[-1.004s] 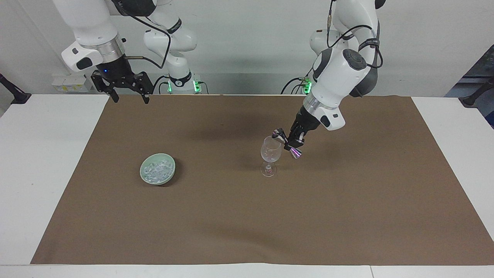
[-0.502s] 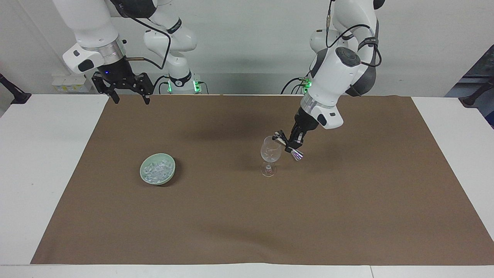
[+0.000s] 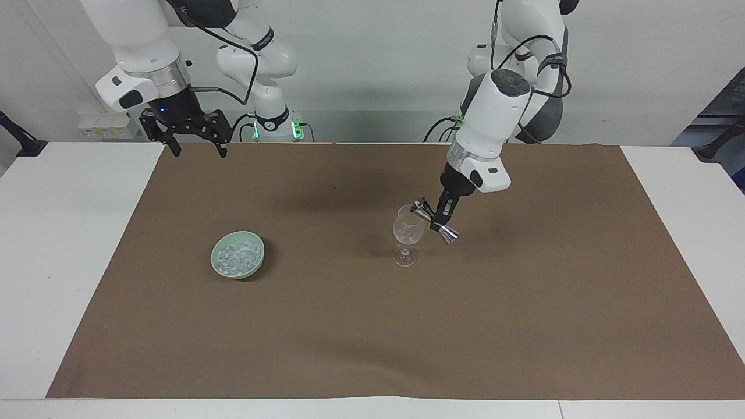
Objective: Pour wine and add ice with both arms
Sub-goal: 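Tilt the metal cup with the left gripper to pour into the clear cup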
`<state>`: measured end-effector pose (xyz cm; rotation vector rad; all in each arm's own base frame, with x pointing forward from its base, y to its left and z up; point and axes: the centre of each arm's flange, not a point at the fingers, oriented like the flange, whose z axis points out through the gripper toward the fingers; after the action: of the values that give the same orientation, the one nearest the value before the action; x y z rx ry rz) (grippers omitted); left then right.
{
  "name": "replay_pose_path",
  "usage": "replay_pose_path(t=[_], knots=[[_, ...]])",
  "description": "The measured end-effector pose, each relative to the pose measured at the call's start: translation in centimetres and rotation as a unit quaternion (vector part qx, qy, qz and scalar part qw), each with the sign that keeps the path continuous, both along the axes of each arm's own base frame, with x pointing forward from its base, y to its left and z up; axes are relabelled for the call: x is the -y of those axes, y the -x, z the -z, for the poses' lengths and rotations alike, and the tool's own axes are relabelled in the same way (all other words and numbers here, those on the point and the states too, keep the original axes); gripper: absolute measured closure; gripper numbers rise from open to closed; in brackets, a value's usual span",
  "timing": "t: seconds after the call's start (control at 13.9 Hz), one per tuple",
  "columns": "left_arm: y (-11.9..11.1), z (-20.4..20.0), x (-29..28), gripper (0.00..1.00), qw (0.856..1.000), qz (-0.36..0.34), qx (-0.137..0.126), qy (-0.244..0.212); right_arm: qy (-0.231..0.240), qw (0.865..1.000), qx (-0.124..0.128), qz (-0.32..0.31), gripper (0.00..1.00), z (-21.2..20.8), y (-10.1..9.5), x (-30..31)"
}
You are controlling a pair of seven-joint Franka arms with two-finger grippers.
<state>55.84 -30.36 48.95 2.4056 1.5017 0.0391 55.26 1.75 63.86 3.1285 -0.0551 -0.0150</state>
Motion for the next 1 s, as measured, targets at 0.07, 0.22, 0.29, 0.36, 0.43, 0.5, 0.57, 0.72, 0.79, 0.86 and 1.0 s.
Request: replay_pose_path(t=[0.07, 0.22, 0.29, 0.36, 0.43, 0.5, 0.57, 0.72, 0.79, 0.86, 1.0], knots=[[0.06, 0.00, 0.10, 0.79, 1.000, 0.002, 0.001, -0.002, 0.000, 1.000, 0.000, -0.001, 0.00, 0.02, 0.00, -0.11], [0.15, 0.03, 0.28, 0.79, 1.000, 0.007, 0.005, -0.009, 0.000, 1.000, -0.001, -0.002, 0.00, 0.11, 0.01, -0.22], [0.17, 0.04, 0.33, 0.79, 1.000, 0.009, 0.007, -0.012, 0.000, 1.000, -0.002, -0.002, 0.00, 0.15, 0.01, -0.26], [0.20, 0.05, 0.38, 0.79, 1.000, 0.011, 0.009, -0.015, 0.000, 1.000, -0.002, -0.003, 0.00, 0.18, 0.01, -0.31], [0.23, 0.10, 0.45, 0.79, 1.000, 0.014, 0.011, -0.019, 0.000, 1.000, -0.001, -0.003, 0.00, 0.17, -0.01, -0.37], [0.24, 0.19, 0.51, 0.79, 0.999, 0.017, 0.013, -0.024, 0.000, 1.000, 0.004, -0.004, 0.00, 0.12, -0.11, -0.44], [0.26, 0.29, 0.58, 0.79, 0.999, 0.019, 0.014, -0.028, 0.000, 1.000, 0.007, -0.005, 0.00, 0.13, -0.18, -0.55], [0.33, 0.54, 0.70, 0.79, 0.999, 0.024, 0.016, -0.036, 0.000, 1.000, 0.005, -0.007, 0.00, 0.35, -0.19, -0.73], [0.35, 0.64, 0.74, 0.79, 0.999, 0.025, 0.016, -0.038, 0.000, 1.000, 0.004, -0.007, 0.00, 0.44, -0.19, -0.76], [0.38, 0.69, 0.80, 0.79, 0.999, 0.027, 0.017, -0.039, 0.000, 1.000, 0.004, -0.007, 0.00, 0.50, -0.19, -0.76], [0.51, 0.70, 1.05, 0.79, 0.998, 0.032, 0.020, -0.046, 0.000, 1.000, 0.004, -0.007, 0.00, 0.52, -0.18, -0.78]])
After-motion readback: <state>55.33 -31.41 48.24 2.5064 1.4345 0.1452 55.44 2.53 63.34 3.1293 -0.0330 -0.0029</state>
